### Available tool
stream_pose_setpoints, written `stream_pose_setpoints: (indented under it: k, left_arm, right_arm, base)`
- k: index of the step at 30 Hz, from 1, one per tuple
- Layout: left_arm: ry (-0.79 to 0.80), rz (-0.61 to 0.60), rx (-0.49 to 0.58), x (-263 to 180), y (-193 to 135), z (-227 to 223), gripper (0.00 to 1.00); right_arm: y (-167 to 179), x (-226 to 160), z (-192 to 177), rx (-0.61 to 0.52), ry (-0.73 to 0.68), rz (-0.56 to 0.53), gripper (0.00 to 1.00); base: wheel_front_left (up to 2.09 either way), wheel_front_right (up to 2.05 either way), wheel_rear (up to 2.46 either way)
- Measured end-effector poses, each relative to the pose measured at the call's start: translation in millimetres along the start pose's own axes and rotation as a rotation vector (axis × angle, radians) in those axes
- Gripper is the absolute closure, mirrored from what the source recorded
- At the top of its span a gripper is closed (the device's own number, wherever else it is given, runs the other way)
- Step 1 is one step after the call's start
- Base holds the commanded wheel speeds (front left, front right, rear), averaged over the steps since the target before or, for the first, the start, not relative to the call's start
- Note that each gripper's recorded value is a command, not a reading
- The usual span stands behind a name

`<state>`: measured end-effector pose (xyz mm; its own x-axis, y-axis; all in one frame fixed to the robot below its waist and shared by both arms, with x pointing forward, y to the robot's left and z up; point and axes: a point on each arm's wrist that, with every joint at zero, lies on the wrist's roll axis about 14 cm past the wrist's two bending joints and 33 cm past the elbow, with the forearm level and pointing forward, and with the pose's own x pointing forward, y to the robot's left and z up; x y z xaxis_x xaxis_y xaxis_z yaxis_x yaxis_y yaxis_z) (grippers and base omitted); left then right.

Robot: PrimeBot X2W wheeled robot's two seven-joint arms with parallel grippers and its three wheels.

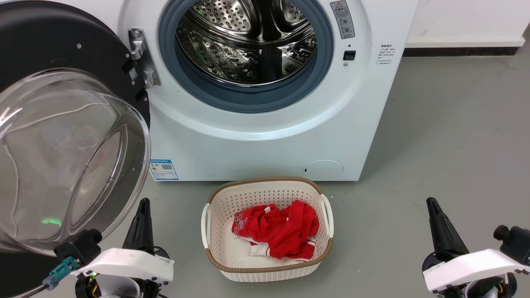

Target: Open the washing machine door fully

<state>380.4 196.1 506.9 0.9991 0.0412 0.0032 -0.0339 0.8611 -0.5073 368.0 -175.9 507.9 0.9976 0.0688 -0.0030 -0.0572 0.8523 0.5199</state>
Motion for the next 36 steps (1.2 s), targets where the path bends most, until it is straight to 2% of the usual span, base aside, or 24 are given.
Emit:
stream_pose_setpoints:
  k: [36]
  left_arm:
    - [0.056,0.039,-0.509,3,8,-7,1.0]
  right_arm:
    - [-12,10,3,0.503,-0.015,-0.034,1.0]
  base:
    - [0.0,0.0,0.0]
